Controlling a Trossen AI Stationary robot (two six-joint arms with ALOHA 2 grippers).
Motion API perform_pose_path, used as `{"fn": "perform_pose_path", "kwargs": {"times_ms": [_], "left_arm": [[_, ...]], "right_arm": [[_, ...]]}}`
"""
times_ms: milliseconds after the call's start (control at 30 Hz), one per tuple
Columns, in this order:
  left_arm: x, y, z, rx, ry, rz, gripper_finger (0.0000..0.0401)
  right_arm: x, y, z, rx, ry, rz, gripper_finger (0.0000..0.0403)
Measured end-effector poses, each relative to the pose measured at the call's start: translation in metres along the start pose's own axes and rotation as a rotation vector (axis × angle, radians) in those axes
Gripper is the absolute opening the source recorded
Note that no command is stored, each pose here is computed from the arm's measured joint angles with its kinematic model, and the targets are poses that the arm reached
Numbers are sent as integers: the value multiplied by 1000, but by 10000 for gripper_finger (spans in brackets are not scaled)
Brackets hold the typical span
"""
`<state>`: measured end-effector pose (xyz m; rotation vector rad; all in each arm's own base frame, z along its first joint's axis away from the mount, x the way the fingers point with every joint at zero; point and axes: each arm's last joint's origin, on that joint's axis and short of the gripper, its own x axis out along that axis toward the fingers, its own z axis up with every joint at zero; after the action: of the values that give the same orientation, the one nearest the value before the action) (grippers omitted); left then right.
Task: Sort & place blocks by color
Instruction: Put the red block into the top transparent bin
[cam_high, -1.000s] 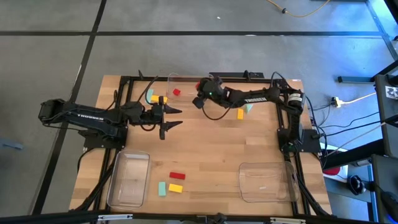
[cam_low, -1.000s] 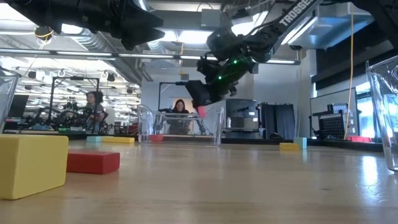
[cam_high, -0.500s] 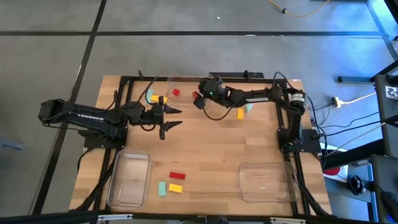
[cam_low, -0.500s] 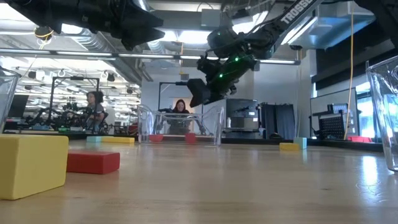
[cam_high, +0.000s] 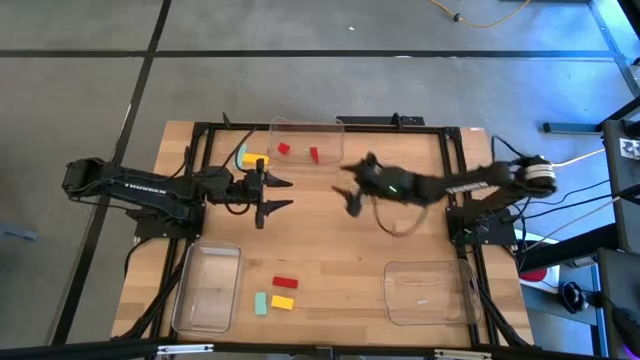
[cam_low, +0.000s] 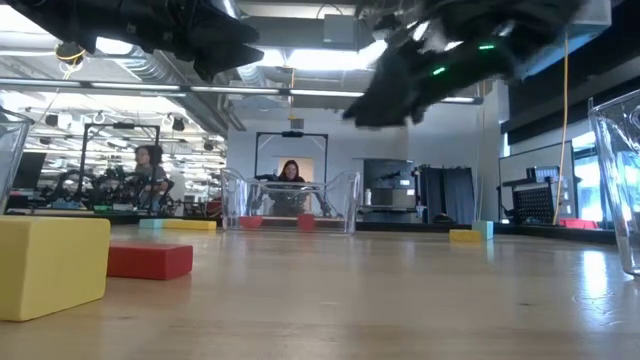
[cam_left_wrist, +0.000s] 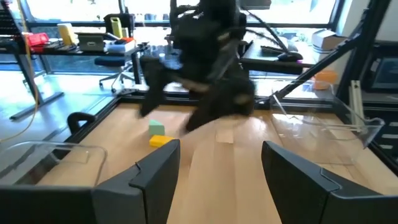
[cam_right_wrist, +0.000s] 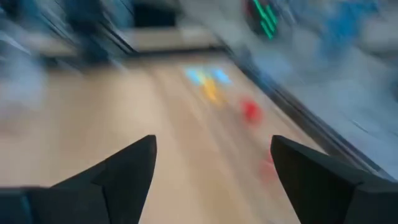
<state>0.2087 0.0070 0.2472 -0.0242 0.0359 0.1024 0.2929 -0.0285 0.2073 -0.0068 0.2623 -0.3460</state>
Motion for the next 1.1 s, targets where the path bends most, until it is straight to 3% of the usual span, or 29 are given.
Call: {"fn": "perform_pose_path", "kwargs": {"times_ms": [167, 300, 833, 933, 1100], "left_arm": [[0, -2, 0, 25, -4, -11, 219], [0, -2, 0, 31, -3, -8, 219], [0, -3, 0, -32, -3, -10, 219], [0, -7, 0, -96, 5, -50, 219], [7, -23, 6, -87, 120, -122, 219]], "right_arm": [[-43, 18, -1, 52, -391, 224, 319], [-57, 22, 4, 11, -530, 321, 319], [-56, 24, 6, -17, -518, 324, 319], [-56, 24, 6, -19, -518, 323, 319], [-55, 24, 6, -24, -519, 320, 319]]}}
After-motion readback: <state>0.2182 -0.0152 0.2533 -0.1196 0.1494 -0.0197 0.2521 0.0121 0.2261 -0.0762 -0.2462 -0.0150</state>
